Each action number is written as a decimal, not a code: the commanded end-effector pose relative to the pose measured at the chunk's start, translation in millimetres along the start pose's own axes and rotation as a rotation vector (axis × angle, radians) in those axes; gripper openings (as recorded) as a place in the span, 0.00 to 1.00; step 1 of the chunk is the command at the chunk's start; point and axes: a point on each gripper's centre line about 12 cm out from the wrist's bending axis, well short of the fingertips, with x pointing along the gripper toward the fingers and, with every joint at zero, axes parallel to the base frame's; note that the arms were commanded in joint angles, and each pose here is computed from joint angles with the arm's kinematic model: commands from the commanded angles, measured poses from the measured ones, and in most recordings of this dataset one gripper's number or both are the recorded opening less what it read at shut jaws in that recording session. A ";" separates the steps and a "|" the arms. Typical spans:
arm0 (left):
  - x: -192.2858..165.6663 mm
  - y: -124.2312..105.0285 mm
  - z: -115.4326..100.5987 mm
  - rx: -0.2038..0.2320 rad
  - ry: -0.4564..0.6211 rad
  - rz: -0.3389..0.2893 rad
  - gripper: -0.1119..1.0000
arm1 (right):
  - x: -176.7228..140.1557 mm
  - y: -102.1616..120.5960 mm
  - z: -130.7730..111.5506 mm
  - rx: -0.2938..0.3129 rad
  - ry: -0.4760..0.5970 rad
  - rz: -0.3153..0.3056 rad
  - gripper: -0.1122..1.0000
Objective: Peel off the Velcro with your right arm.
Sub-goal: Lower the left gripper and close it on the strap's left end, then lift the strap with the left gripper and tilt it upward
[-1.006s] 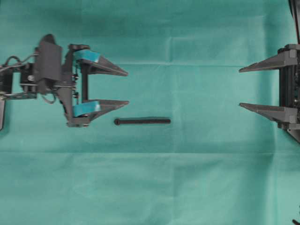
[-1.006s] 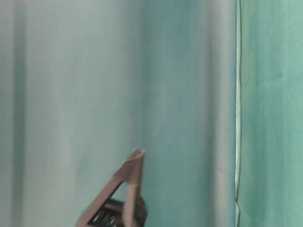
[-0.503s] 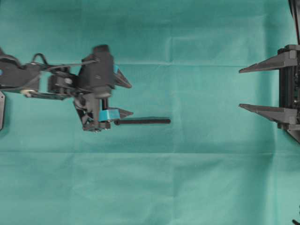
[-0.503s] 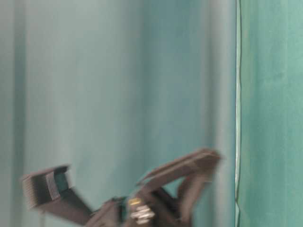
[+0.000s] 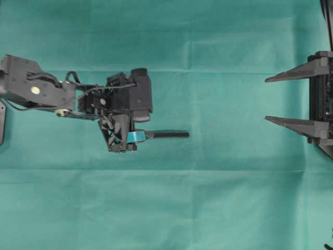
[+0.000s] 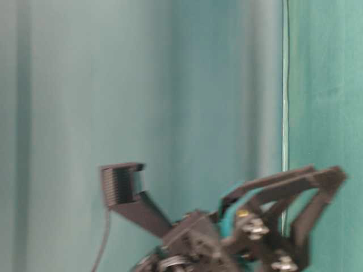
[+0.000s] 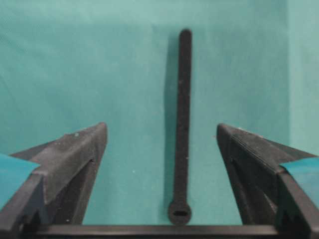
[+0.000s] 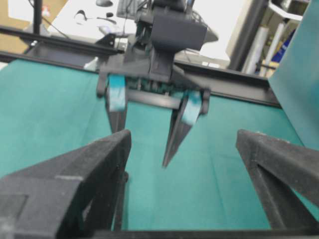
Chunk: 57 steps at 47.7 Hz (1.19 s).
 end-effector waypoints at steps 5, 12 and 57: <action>11.7 -0.3 6.0 -0.002 -0.018 -0.001 0.91 | 2.0 0.6 4.3 -0.022 -0.020 0.007 0.83; 22.8 -0.7 2.7 -0.002 -0.003 -0.001 0.90 | 1.1 1.2 1.4 -0.030 -0.014 0.011 0.83; 54.1 -13.0 -18.2 0.023 0.073 -0.019 0.70 | -1.3 1.4 -3.1 -0.027 -0.012 0.011 0.83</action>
